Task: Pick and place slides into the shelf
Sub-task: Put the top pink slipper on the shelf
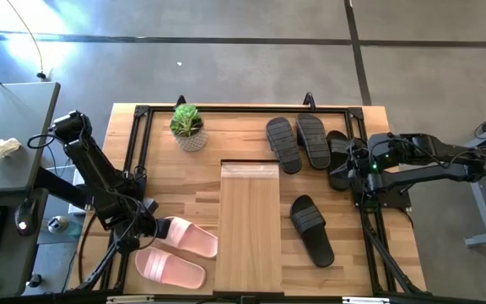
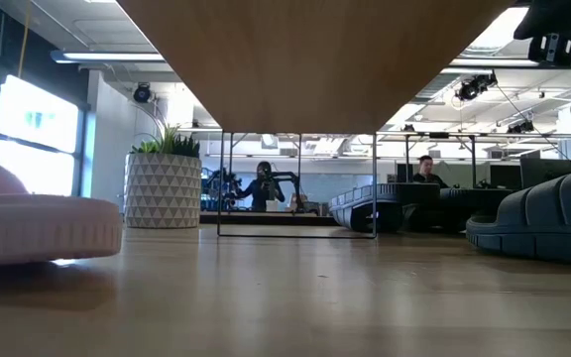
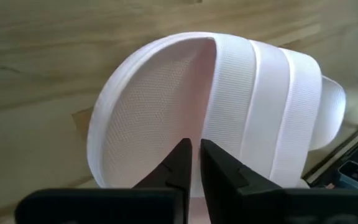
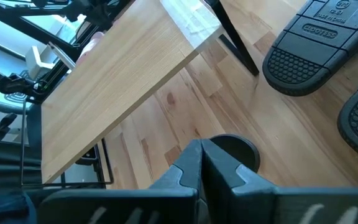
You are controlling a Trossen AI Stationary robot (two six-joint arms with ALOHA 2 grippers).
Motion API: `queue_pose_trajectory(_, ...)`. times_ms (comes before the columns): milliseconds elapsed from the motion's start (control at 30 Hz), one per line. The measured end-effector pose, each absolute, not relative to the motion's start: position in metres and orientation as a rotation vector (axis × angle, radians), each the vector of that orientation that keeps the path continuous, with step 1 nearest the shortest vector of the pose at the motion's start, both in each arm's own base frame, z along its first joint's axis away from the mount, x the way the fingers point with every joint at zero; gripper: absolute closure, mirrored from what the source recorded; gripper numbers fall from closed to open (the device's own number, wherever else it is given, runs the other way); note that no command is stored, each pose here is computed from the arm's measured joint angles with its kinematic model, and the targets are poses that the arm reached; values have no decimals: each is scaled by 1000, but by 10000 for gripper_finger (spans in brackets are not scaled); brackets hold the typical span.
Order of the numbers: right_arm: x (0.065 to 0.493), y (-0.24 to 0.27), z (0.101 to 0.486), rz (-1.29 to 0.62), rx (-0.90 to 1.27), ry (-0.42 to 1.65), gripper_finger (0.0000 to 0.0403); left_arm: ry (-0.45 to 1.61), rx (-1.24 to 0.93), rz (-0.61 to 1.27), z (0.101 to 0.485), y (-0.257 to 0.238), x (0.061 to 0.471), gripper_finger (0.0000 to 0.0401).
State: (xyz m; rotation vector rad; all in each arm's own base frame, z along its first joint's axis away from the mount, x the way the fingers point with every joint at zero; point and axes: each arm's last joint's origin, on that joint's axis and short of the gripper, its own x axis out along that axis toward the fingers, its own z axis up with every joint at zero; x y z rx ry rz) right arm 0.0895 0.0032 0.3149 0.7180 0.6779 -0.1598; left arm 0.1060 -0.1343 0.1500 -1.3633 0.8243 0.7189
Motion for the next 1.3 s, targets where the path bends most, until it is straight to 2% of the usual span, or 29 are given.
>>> queue_pose_trajectory(233, 90, 3, 315, -161, 720, 678, 402, 830, -1365, 621, 155, -138, 109, 377)
queue_pose_trajectory(333, 89, 3, 315, -161, 720, 678, 402, 899, -1355, 678, 154, -134, 104, 365)
queue_pose_trajectory(467, 89, 3, 315, -167, 742, 678, 402, 910, -1392, 763, 155, -128, 99, 332)
queue_pose_trajectory(700, 89, 3, 315, -164, 756, 680, 402, 826, -1415, 659, 163, -123, 98, 262)
queue_pose_trajectory(900, 89, 4, 315, -161, 761, 682, 402, 773, -1625, 491, 131, -121, 97, 223)
queue_pose_trajectory(1033, 89, 4, 315, -162, 761, 681, 402, 634, -1672, 363, 124, -118, 99, 212)
queue_pose_trajectory(1167, 89, 3, 315, -169, 758, 678, 402, 642, -1644, 384, 120, -115, 97, 213)
queue_pose_trajectory(1300, 89, 3, 315, -179, 753, 675, 402, 622, -1635, 387, 120, -115, 97, 230)
